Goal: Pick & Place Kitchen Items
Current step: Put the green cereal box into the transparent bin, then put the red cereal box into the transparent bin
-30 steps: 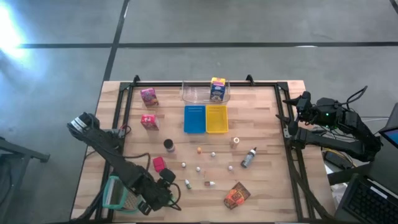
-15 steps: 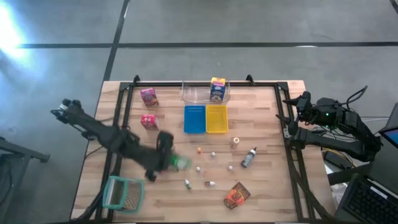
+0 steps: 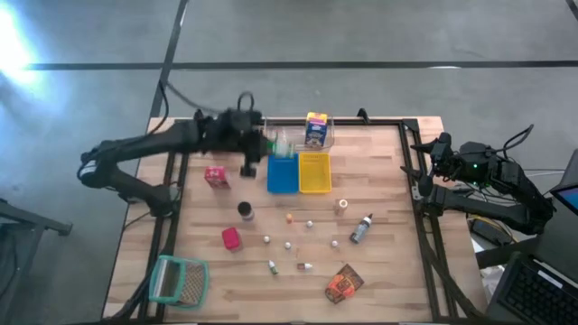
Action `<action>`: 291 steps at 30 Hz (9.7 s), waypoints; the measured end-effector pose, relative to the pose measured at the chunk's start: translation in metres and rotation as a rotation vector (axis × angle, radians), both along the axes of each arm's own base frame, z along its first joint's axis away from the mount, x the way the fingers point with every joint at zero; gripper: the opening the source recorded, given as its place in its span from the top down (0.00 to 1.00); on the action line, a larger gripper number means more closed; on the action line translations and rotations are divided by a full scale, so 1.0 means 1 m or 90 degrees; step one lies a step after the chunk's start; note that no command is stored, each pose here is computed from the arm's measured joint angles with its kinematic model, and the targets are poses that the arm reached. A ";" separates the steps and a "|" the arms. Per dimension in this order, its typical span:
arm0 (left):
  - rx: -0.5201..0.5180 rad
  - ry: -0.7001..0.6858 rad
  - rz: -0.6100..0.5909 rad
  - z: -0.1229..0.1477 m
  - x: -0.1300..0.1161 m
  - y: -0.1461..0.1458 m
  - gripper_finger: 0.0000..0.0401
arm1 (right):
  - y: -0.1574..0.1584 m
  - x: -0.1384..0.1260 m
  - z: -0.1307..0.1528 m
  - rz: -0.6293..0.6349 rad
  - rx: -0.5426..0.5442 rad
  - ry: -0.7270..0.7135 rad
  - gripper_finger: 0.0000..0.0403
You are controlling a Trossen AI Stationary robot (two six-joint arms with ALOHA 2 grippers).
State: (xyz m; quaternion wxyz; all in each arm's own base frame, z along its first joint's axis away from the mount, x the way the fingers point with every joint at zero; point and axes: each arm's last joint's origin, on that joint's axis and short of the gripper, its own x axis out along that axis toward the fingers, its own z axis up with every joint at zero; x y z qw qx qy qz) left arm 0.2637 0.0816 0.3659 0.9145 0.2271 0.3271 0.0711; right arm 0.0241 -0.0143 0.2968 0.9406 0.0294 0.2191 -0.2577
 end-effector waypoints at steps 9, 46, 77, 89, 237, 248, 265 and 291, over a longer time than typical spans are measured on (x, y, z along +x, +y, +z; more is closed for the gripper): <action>-0.008 0.067 0.061 -0.027 0.029 0.097 0.63 | 0.000 0.000 0.000 0.000 0.000 -0.001 0.10; -0.091 0.176 0.085 -0.140 0.104 0.197 0.56 | 0.000 0.000 0.000 0.000 0.000 0.000 0.10; -0.073 0.107 0.157 0.015 0.011 0.128 0.34 | 0.000 0.000 0.000 0.000 0.000 0.000 0.10; -0.111 0.070 0.194 0.076 -0.075 0.061 0.34 | 0.000 0.000 0.000 0.000 0.000 0.000 0.10; -0.128 0.007 0.111 -0.009 -0.052 0.046 0.59 | 0.000 0.000 0.000 0.000 0.000 0.000 0.10; -0.123 0.032 0.081 -0.029 0.006 0.081 0.59 | 0.000 0.000 0.000 0.000 0.000 0.000 0.10; -0.106 0.134 0.106 -0.082 0.082 0.132 0.59 | 0.000 0.000 0.000 0.000 0.000 0.000 0.10; -0.090 0.208 0.079 -0.140 0.107 0.144 0.58 | 0.000 0.000 0.000 0.000 0.000 0.000 0.10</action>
